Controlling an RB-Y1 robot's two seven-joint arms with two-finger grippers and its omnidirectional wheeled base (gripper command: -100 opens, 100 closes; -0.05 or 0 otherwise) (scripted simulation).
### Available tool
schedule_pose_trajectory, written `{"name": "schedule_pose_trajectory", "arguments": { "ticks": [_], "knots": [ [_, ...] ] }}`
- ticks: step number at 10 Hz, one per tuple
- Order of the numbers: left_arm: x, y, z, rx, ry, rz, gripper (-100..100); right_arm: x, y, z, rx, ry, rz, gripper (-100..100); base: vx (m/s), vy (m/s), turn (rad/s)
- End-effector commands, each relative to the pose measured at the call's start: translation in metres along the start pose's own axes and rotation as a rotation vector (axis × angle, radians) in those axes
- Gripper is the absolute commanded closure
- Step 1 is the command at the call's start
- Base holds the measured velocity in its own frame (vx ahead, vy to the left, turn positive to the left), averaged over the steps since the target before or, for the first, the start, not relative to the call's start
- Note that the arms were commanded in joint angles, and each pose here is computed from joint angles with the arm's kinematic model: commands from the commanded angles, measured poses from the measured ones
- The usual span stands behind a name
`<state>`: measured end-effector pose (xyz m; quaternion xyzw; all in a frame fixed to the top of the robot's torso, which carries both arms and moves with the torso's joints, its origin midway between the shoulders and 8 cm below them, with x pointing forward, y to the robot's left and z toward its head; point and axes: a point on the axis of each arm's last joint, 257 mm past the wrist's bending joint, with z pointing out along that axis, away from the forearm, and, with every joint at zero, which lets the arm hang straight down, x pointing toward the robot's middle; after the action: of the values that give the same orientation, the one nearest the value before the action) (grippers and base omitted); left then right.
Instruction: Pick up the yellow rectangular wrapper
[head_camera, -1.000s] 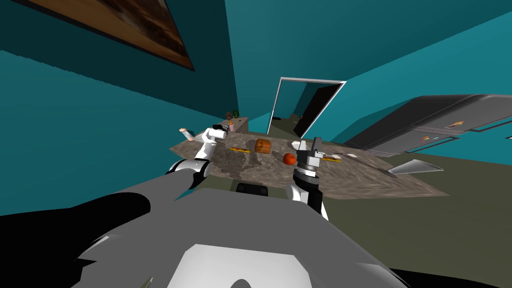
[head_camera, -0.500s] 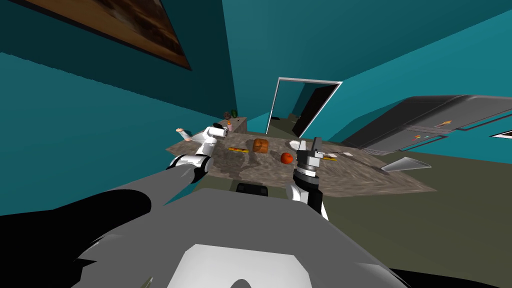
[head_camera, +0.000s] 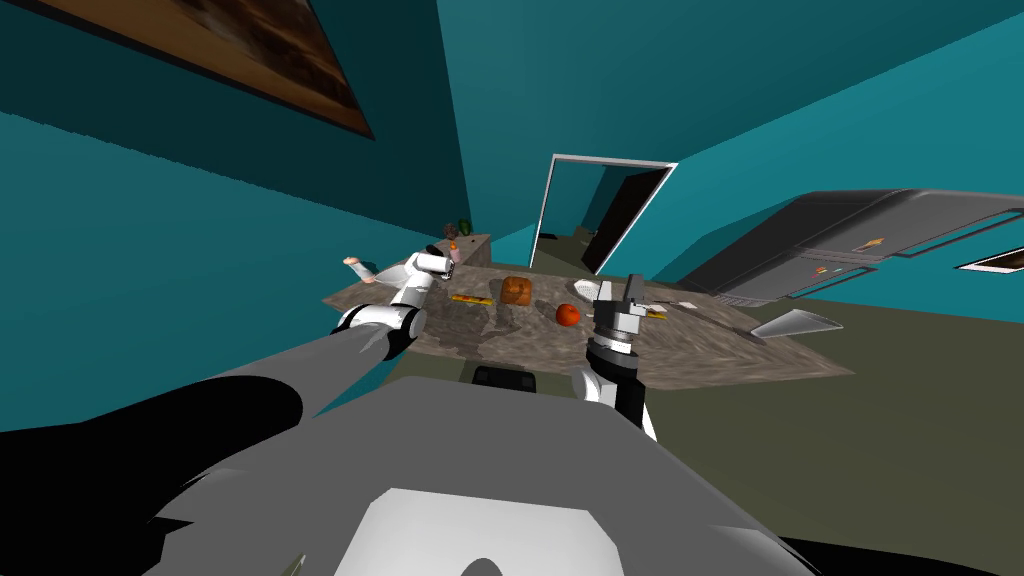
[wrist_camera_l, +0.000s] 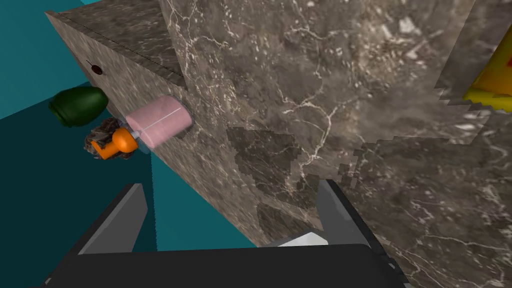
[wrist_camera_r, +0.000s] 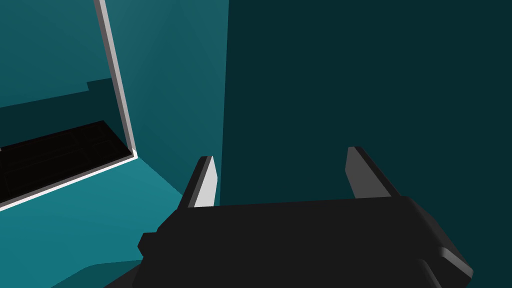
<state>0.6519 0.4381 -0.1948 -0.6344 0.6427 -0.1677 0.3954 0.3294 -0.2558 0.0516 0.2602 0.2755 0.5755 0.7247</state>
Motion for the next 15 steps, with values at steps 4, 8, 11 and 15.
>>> {"name": "schedule_pose_trajectory", "arguments": {
  "ticks": [4, 8, 11, 15],
  "knots": [
    [-0.002, 0.032, 0.008, -0.123, 0.015, -0.015, -100, 0.0, 0.0, 0.0, 0.0, 0.0, 0.0, 0, 0.005, -0.034, -0.018],
    [-0.001, 0.075, 0.009, -0.291, 0.045, -0.039, -100, 0.0, 0.0, 0.0, 0.0, 0.0, 0.0, 0, 0.008, -0.052, -0.041],
    [0.002, 0.094, 0.007, -0.366, 0.062, -0.05, -100, 0.0, 0.0, 0.0, 0.0, 0.0, 0.0, 0, 0.013, -0.044, -0.028],
    [0.008, 0.13, 0.0, -0.497, 0.097, -0.072, -100, 0.0, 0.0, 0.0, 0.0, 0.0, 0.0, 0, 0.011, -0.031, -0.035]
  ]
}}
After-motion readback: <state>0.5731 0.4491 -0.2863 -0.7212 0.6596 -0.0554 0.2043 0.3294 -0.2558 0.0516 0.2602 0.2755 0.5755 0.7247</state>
